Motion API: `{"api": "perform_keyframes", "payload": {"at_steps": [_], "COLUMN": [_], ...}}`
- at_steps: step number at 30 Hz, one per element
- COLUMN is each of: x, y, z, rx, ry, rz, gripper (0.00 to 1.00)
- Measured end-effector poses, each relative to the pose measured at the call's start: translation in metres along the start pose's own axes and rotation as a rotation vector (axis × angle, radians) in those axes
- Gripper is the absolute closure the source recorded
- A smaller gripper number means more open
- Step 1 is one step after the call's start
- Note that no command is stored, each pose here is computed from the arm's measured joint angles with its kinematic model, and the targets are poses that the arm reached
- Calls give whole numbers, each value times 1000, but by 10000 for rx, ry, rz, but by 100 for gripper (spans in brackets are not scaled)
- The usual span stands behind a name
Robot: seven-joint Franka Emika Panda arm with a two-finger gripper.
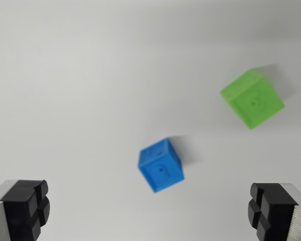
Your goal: Stack cube
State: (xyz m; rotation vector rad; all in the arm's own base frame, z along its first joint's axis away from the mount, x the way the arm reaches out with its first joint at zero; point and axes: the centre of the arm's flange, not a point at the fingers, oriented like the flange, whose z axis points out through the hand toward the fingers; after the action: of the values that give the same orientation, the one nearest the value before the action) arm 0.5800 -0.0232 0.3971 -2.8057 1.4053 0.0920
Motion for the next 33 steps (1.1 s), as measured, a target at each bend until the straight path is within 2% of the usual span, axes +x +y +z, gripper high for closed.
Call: {"api": "perform_keyframes", "payload": {"at_steps": [12, 21, 33], "x": [0, -2, -10], "y": [0, 3, 13], "z": [0, 6, 23], "rx": [-1, -26, -1], "ry": [0, -20, 26], "rz": [-2, -162, -788], "gripper": [0, 0, 0]}}
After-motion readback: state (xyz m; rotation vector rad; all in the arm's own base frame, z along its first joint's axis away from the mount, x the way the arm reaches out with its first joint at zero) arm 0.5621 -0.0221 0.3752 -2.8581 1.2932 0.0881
